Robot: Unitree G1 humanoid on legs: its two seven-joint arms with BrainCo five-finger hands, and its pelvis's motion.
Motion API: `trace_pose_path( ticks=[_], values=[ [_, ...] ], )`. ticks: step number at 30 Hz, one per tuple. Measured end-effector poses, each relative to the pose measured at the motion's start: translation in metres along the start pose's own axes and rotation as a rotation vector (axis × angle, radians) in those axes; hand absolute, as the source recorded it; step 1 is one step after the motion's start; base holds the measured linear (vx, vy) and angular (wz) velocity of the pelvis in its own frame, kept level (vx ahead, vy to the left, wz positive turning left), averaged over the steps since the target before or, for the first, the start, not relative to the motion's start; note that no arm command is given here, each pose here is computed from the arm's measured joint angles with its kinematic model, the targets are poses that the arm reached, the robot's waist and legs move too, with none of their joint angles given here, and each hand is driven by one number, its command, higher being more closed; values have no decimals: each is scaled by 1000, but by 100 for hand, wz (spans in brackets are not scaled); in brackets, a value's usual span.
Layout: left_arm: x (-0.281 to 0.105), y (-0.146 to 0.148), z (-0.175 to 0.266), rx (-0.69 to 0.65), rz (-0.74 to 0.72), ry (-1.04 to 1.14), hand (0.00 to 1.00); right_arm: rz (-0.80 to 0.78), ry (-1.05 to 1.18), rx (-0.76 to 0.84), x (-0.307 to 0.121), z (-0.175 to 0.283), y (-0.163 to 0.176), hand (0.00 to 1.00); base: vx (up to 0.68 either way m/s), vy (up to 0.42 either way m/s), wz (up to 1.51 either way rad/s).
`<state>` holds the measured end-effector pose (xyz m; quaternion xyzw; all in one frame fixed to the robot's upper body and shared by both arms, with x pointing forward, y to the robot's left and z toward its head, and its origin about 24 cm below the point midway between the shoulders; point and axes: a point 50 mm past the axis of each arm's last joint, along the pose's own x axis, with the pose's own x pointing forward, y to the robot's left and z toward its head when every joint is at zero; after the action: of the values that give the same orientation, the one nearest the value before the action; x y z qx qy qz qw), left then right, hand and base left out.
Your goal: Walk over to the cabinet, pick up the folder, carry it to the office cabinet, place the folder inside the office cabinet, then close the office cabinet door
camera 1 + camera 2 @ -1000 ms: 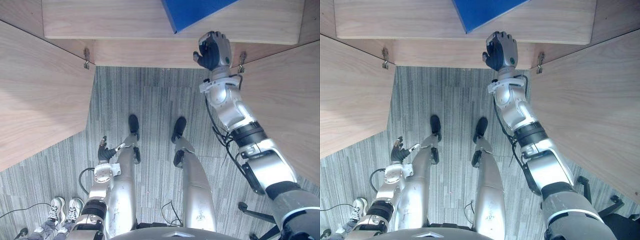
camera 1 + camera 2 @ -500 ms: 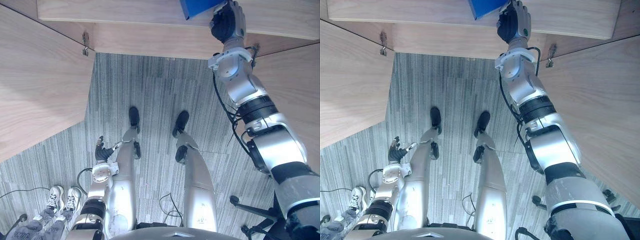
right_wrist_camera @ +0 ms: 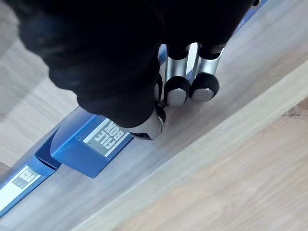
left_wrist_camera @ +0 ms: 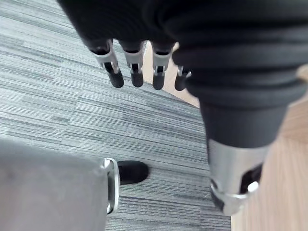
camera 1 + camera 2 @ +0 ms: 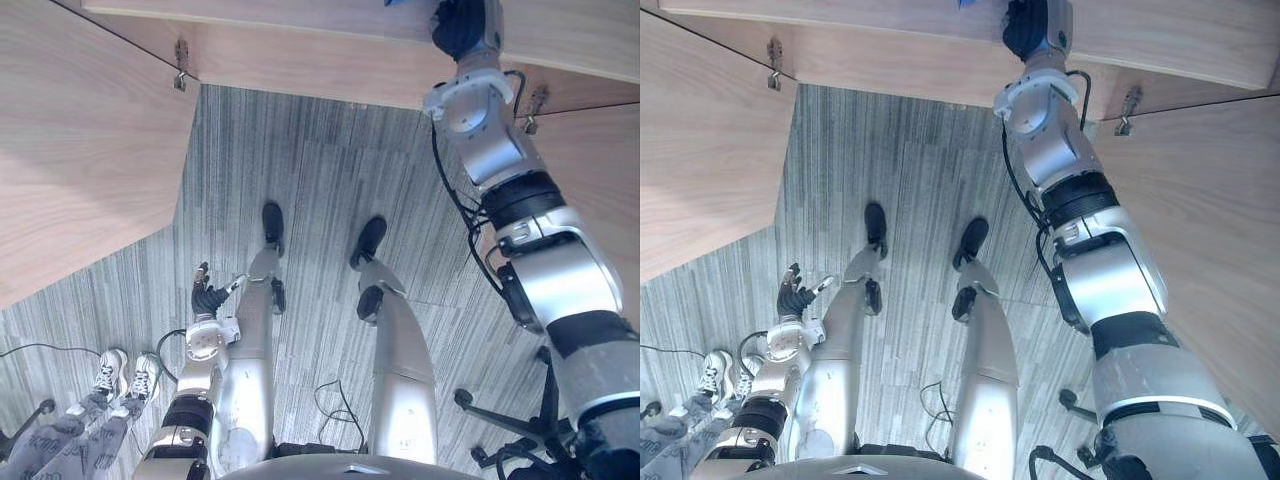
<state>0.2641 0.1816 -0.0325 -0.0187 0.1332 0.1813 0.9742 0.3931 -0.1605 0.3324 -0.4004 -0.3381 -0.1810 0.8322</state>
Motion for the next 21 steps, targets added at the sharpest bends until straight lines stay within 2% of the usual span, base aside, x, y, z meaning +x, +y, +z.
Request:
trace_pose_path(
  ticks=[8, 21],
  values=[
    [-1, -3, 5, -48, 9, -14, 0, -35, -17, 79, 6, 15, -2, 100, 17, -32, 7],
    [-1, -8, 21, -108, -8, -83, 0, -108, -115, 162, 34, 56, -38, 100, 7, -41, 13]
  ],
)
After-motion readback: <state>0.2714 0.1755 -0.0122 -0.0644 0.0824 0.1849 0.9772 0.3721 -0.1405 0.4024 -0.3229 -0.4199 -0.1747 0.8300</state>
